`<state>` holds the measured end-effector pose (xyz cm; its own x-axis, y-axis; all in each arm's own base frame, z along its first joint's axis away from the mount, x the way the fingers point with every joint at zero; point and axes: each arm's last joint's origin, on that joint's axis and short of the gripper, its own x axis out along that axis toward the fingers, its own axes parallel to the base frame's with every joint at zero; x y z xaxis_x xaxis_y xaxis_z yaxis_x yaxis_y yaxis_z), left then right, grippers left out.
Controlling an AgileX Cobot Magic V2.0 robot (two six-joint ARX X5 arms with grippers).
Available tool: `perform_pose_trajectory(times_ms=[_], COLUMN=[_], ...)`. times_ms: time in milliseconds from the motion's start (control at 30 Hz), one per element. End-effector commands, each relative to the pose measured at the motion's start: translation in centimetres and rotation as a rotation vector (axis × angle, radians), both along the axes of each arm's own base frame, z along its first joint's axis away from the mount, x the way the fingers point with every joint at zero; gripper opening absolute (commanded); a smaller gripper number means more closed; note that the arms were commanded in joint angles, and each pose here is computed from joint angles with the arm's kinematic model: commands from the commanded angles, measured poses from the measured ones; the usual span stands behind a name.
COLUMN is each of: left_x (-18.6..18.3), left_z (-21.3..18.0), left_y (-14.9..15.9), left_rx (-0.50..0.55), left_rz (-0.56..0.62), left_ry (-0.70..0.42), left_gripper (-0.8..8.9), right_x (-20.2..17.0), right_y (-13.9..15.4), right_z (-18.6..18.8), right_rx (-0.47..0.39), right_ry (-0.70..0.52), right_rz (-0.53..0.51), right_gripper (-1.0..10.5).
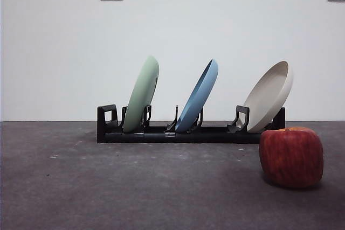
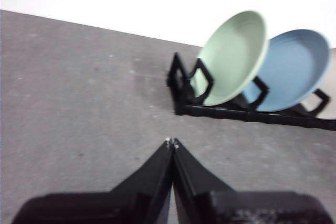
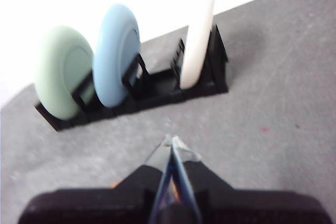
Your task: Take the green plate from the plate rack,put the plate on the table,take the apple from the table,put the apple in the plate
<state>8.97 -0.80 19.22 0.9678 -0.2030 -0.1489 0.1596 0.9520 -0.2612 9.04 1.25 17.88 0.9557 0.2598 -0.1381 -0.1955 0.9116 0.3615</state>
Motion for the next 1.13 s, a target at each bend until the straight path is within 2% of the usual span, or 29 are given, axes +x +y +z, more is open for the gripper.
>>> perform_pose_trajectory(times_ms=[33,233,400,567,700,833,967,1133], left_x=[0.1,1.0,1.8,2.4,2.7,2.7,2.4,2.2], left_z=[1.3,4.2,6.8,8.6,9.5,9.8,9.5,9.3], left_y=[-0.1,-0.4,-0.8,-1.1,-1.3,-1.4,-1.5,-1.5], left_rx=[-0.024,-0.033,0.01,0.063,0.091,0.09,0.078,0.066], left_rz=[-0.037,-0.133,-0.271,-0.394,-0.49,-0.576,-0.625,-0.633], left_ry=[0.015,0.066,0.107,0.168,0.221,0.269,0.303,0.332], left_gripper=[-0.08,-0.08,-0.08,-0.08,-0.08,-0.08,-0.08,0.0], right_x=[-0.1,0.2,0.9,2.1,3.1,3.6,3.6,3.5], right_y=[0.0,0.3,0.6,1.0,1.4,2.0,2.6,3.0], right_z=[1.4,4.9,7.5,9.4,10.7,11.7,12.0,11.9], right_rx=[0.03,0.019,-0.09,-0.159,-0.24,-0.283,-0.317,-0.339], right_ry=[-0.008,0.034,0.149,0.284,0.385,0.477,0.551,0.564], right_rz=[0.005,0.078,0.196,0.337,0.458,0.567,0.643,0.663], right_gripper=[-0.1,-0.1,-0.1,-0.1,-0.1,-0.1,-0.1,0.1])
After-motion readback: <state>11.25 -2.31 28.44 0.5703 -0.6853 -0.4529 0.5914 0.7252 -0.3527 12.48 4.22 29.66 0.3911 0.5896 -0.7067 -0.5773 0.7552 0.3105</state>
